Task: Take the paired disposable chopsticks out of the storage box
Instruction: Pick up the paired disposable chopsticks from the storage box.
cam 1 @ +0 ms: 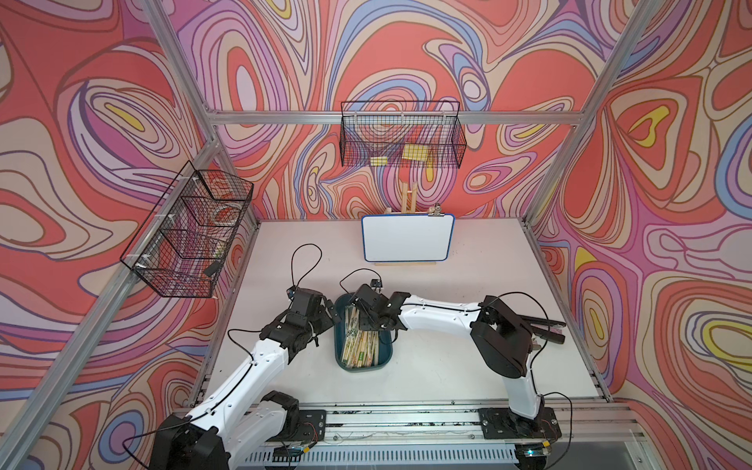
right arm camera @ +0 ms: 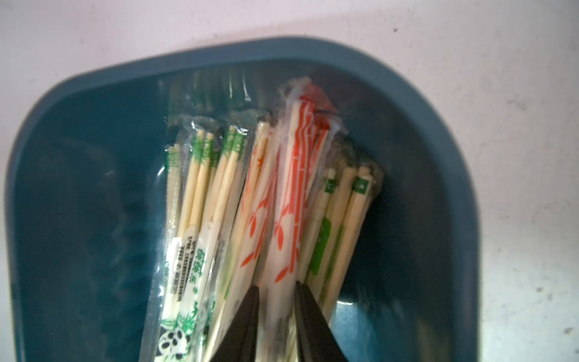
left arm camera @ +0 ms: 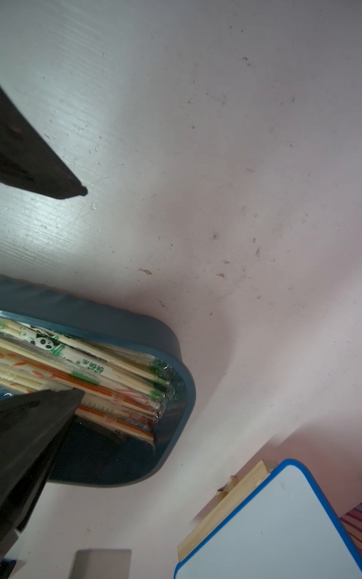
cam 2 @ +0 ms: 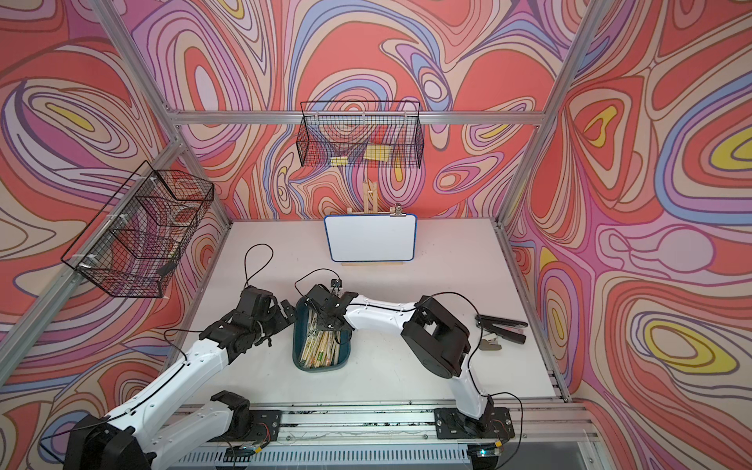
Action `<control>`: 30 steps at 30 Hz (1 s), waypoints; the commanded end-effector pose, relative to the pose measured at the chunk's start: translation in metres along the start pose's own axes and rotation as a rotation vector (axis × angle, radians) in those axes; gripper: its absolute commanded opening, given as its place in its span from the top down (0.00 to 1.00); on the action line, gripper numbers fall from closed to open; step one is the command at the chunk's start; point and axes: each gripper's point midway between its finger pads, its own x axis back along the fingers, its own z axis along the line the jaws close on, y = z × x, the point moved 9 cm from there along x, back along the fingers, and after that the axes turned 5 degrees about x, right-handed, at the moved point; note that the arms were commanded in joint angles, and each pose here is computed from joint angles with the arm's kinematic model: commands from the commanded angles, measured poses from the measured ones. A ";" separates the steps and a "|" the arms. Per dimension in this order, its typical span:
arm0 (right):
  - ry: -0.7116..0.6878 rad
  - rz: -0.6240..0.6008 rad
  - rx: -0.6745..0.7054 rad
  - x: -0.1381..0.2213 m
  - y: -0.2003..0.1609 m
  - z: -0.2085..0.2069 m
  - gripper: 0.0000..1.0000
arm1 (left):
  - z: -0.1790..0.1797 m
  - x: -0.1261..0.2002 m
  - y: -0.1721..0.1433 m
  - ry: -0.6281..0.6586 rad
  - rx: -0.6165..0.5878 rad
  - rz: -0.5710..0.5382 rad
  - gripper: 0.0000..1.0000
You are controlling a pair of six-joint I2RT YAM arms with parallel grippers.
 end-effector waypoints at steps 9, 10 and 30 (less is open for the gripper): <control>0.033 -0.021 -0.011 0.014 0.005 0.000 0.91 | 0.002 -0.006 -0.003 0.004 0.008 0.014 0.00; 0.032 -0.021 -0.012 0.014 0.005 0.000 0.92 | 0.003 -0.007 -0.003 0.006 0.008 0.017 0.00; 0.127 -0.133 0.005 0.080 0.028 0.007 1.00 | -0.014 0.008 0.005 -0.060 -0.067 0.047 0.00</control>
